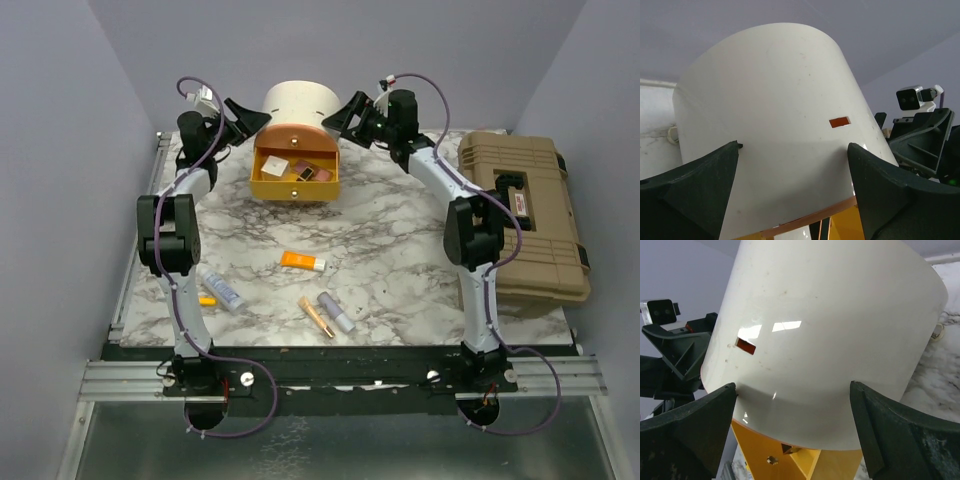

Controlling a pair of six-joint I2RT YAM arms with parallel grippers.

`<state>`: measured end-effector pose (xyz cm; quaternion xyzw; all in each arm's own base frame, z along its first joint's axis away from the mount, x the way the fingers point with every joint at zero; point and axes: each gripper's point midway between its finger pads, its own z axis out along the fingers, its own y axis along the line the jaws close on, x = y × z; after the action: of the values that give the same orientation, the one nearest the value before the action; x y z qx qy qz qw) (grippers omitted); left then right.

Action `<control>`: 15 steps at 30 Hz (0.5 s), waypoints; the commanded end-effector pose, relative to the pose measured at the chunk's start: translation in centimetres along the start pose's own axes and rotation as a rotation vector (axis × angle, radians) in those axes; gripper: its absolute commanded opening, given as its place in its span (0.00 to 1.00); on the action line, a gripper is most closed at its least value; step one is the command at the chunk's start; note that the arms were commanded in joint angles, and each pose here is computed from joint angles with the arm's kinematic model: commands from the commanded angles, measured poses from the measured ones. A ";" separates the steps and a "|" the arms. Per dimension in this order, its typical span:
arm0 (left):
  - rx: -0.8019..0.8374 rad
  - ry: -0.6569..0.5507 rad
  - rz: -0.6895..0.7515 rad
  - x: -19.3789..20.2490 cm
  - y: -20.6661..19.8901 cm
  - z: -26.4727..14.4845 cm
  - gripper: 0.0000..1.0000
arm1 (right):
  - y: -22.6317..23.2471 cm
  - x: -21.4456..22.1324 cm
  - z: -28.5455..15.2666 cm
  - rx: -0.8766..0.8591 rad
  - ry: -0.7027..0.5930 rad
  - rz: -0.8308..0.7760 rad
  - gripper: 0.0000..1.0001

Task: Organize the makeup
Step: Move the storage box to the center of the board.

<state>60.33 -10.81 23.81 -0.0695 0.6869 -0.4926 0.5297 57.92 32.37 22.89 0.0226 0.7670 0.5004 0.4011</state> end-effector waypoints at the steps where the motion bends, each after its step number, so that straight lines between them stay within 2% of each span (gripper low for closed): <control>1: 0.015 0.208 -0.098 8.4 -4.1 0.2 0.88 | 2.4 0.8 -1.6 -0.020 0.017 -0.053 1.00; 4: 0.024 0.250 -0.086 9.1 -5.2 0.1 0.88 | 1.9 1.8 -2.3 -0.001 0.059 -0.055 1.00; 15: 0.018 0.275 -0.055 11.9 -9.1 -1.2 0.88 | -0.2 2.6 -4.6 0.065 0.073 -0.089 1.00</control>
<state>56.09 -15.25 23.91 -0.0747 0.7190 -0.4712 0.5054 55.87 28.75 23.41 0.0150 0.7808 0.4548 0.4281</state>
